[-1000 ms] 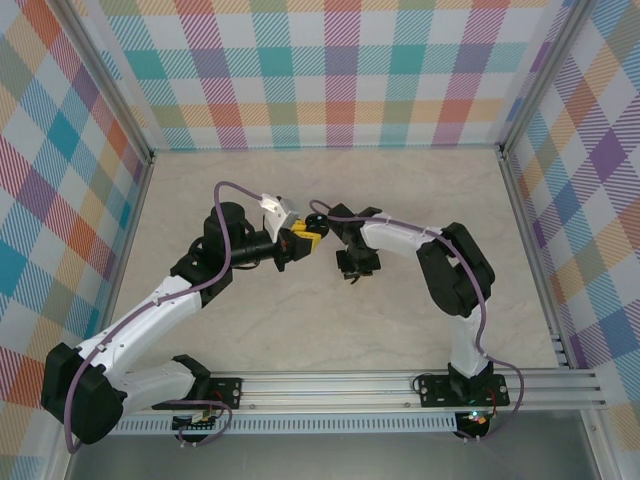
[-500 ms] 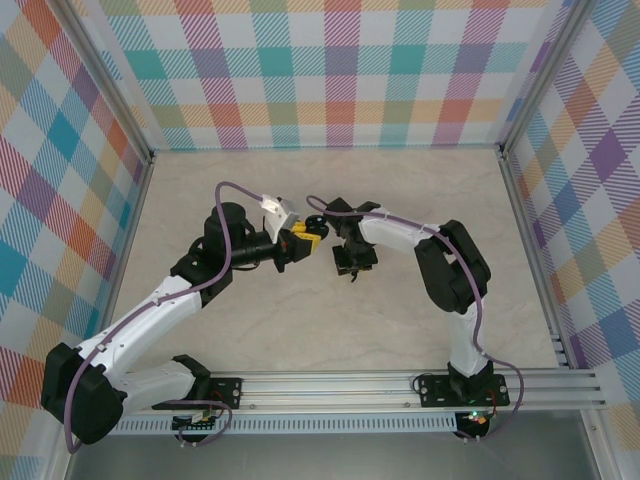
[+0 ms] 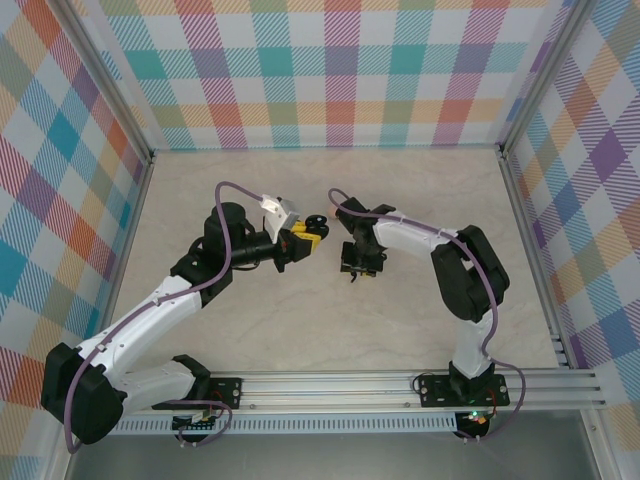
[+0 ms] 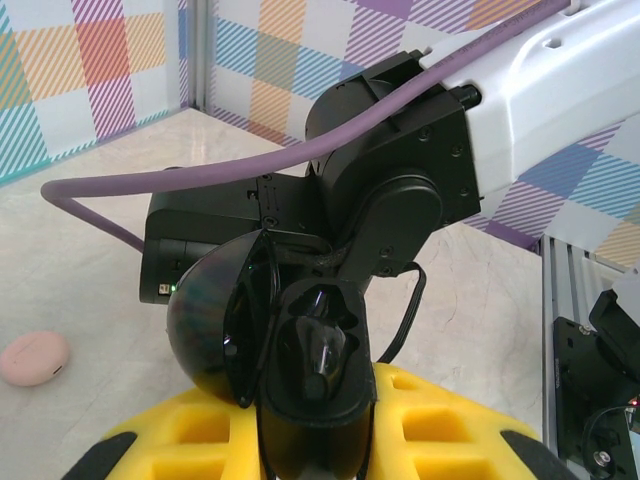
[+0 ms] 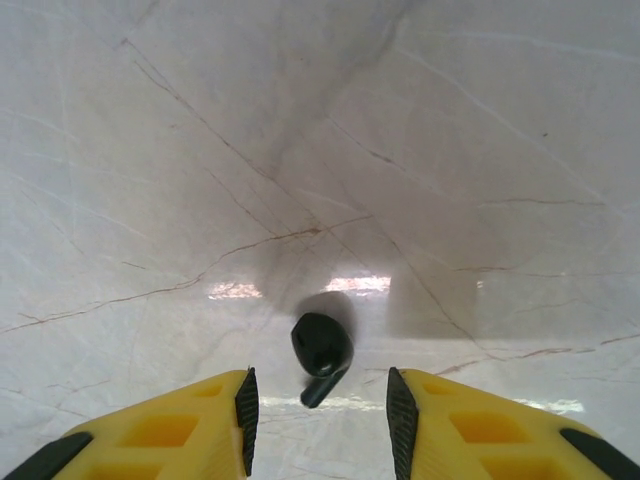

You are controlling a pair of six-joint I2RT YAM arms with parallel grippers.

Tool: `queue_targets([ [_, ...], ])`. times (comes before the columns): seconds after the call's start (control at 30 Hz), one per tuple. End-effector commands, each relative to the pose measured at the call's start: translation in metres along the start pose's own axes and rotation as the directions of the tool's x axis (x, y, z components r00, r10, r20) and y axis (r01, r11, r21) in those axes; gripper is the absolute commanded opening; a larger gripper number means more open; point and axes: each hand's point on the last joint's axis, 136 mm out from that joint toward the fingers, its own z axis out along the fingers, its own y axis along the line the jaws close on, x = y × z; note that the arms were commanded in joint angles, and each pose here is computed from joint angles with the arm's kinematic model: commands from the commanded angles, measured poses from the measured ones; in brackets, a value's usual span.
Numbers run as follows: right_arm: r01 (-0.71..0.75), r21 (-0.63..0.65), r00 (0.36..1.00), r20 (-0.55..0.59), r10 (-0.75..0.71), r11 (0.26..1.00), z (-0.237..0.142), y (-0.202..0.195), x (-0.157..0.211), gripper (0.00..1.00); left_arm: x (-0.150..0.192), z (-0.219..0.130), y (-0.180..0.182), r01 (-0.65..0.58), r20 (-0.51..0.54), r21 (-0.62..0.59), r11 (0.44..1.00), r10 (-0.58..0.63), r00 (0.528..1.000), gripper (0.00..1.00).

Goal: Insert wireless bluetooth earbuds into charging case

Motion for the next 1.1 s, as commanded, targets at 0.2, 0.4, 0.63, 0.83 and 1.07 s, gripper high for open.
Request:
queue_targets([
  [0.2,-0.055,-0.016,0.998,-0.028,0.055,0.998,0.008,0.005,0.003,0.45,-0.007,0.003,-0.006,-0.009,0.016,0.024,1.0,0.009,1.0,0.19],
  [0.4,-0.037,0.002,0.998,-0.043,0.037,0.999,0.014,0.005,0.003,0.45,-0.008,0.003,-0.007,-0.011,0.018,0.024,1.0,0.01,1.0,0.19],
  [0.63,0.034,-0.01,0.998,-0.055,-0.034,0.999,0.019,0.017,0.001,0.44,-0.007,0.002,-0.006,-0.011,0.014,0.021,1.0,0.011,1.0,0.19],
  [0.83,0.122,0.046,0.99,-0.078,-0.118,0.992,0.025,0.019,0.002,0.44,-0.006,0.002,-0.006,-0.01,0.011,0.02,1.0,0.01,1.0,0.19],
  [1.07,0.151,0.093,0.987,-0.064,-0.146,0.984,0.023,0.014,0.0,0.41,-0.004,0.001,-0.006,-0.01,0.012,0.013,1.0,0.01,1.0,0.19],
])
